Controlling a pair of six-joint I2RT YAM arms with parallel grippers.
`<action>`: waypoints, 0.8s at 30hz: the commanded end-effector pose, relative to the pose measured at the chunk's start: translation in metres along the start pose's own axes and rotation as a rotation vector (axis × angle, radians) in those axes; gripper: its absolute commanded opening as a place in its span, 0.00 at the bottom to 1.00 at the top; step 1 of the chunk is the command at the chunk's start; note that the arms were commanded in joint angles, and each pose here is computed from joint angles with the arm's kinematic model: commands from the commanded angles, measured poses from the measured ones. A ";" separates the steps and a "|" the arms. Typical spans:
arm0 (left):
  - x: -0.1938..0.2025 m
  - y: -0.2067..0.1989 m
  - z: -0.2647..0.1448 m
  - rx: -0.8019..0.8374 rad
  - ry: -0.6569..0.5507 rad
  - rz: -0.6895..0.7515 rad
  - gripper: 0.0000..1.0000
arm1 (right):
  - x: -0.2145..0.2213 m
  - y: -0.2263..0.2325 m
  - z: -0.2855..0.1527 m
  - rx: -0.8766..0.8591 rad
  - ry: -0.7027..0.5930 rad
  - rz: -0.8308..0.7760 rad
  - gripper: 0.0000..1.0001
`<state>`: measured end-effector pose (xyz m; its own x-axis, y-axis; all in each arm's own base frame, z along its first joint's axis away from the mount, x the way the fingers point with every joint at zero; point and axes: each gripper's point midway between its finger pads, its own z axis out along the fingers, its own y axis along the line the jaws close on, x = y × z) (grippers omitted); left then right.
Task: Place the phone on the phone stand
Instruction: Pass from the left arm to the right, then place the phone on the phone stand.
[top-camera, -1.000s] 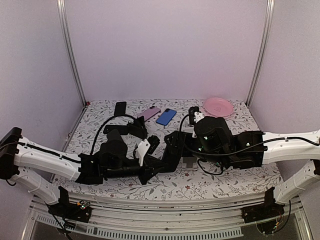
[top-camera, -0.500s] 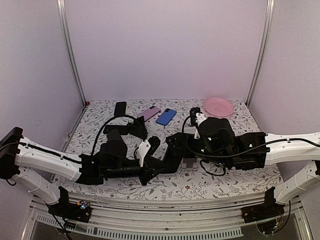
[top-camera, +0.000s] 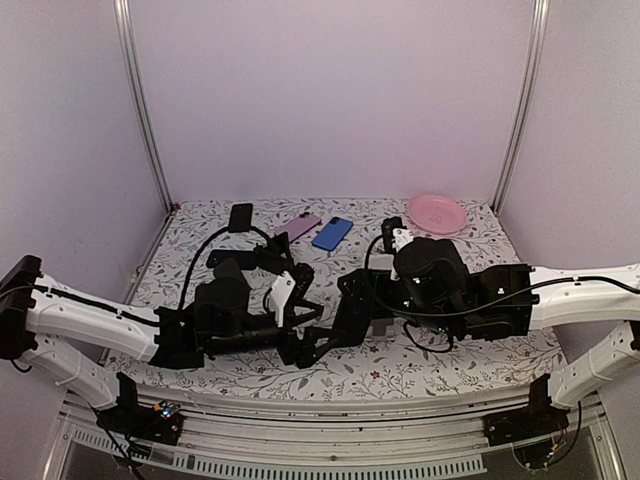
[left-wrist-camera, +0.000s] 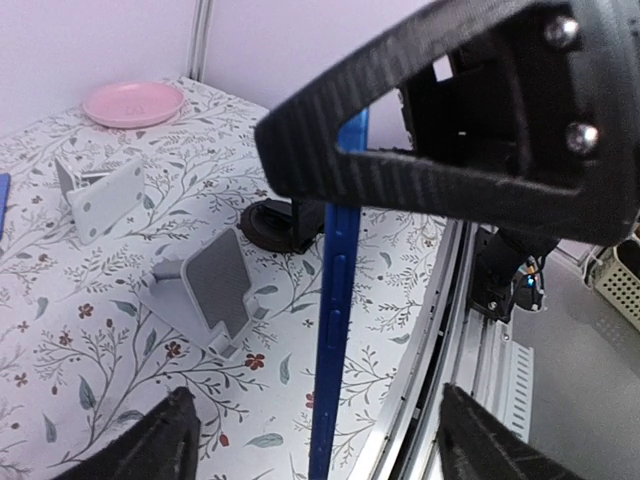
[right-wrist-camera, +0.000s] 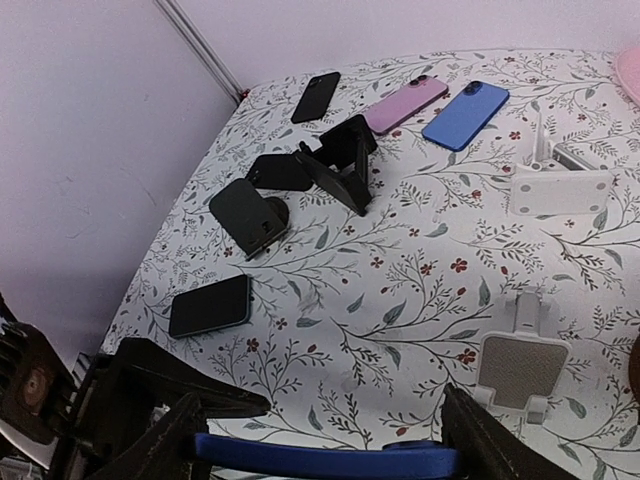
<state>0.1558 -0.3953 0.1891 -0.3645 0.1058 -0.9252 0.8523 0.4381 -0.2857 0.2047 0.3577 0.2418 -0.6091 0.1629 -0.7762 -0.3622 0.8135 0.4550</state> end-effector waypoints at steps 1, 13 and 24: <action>-0.008 0.016 -0.014 -0.088 -0.034 -0.026 0.87 | -0.028 -0.016 -0.003 0.083 -0.088 0.001 0.52; -0.013 0.037 -0.042 -0.188 -0.058 -0.073 0.93 | -0.032 -0.069 0.026 0.324 -0.130 -0.114 0.53; -0.017 0.040 -0.047 -0.198 -0.054 -0.068 0.94 | -0.020 -0.094 0.051 0.424 -0.099 -0.176 0.53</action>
<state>0.1738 -0.3414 0.2096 -0.3881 0.0142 -0.9215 0.7469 0.5906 -0.3054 0.2743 0.3057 0.1802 -0.5245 0.0098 -0.8513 -0.1556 0.9820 0.1072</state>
